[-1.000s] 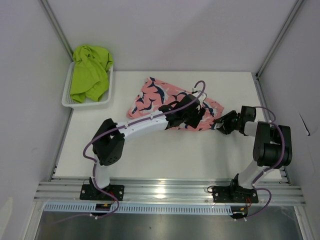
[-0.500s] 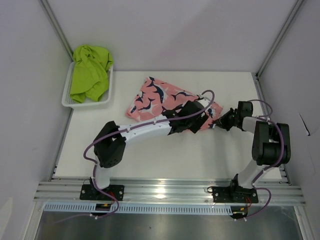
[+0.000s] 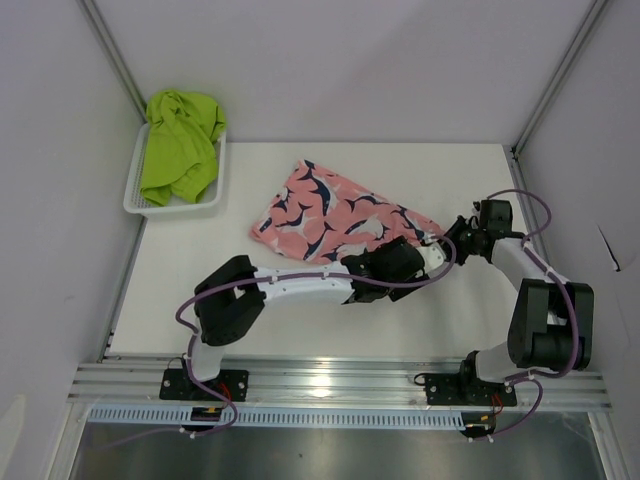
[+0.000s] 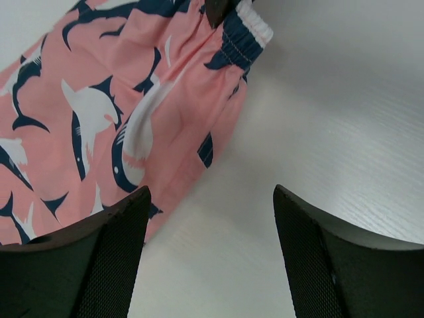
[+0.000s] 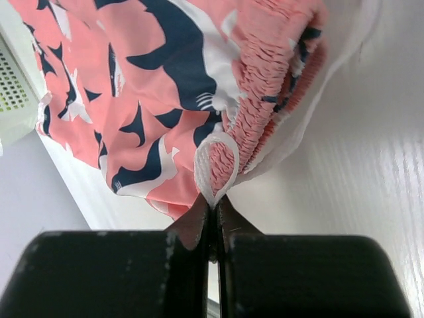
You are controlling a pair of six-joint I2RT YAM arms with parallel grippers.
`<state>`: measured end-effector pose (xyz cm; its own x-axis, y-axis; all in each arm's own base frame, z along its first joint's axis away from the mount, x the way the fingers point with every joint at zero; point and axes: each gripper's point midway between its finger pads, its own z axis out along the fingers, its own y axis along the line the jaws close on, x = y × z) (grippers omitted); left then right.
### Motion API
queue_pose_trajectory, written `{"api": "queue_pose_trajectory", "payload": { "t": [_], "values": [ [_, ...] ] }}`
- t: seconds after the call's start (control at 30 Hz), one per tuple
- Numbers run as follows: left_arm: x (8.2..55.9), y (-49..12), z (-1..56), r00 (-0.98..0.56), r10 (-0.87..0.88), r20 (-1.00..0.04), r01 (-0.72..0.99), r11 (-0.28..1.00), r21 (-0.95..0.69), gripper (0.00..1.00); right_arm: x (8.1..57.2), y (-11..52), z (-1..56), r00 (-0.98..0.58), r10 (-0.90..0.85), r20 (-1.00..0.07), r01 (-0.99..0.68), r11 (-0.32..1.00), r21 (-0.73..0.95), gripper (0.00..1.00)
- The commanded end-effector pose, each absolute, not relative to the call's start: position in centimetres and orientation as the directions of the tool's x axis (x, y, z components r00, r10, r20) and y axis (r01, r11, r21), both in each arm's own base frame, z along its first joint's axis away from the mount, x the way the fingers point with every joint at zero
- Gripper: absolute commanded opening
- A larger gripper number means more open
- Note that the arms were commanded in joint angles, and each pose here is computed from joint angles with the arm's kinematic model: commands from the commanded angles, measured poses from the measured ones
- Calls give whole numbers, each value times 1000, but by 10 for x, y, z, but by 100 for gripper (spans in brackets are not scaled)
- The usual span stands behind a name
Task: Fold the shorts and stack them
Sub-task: Fold the shorts
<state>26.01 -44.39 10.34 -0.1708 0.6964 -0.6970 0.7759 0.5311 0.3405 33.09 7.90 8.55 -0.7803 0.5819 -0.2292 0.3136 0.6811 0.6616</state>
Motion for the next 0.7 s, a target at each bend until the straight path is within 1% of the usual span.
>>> {"api": "queue_pose_trajectory", "payload": {
  "t": [0.0,0.13,0.23,0.37,0.47,0.57,0.6,0.67],
  "values": [
    [265,-461,111,-108,667,-737,772,523,361,78,321,88,105,-813,530,-241,250,692,677,0],
    [266,-472,105,-89,676,-732,779,504,371,80,317,93,104,-825,520,-222,244,682,689,0],
    [266,-478,91,-77,707,-703,779,482,400,81,316,94,103,-827,520,-216,247,679,691,0],
    [266,-483,71,-71,739,-670,786,455,419,81,315,98,98,-835,519,-185,255,661,706,0],
    [266,-484,60,-67,754,-653,783,446,434,79,314,102,95,-840,518,-162,254,639,726,0],
    [269,-482,56,-73,758,-648,768,457,449,64,312,105,90,-845,515,-141,259,626,736,0],
    [270,-483,57,-71,752,-655,763,464,450,47,311,105,88,-846,516,-138,261,624,736,1],
    [272,-480,57,-76,748,-660,746,482,460,30,309,108,88,-850,512,-122,259,609,750,2]
  ]
}}
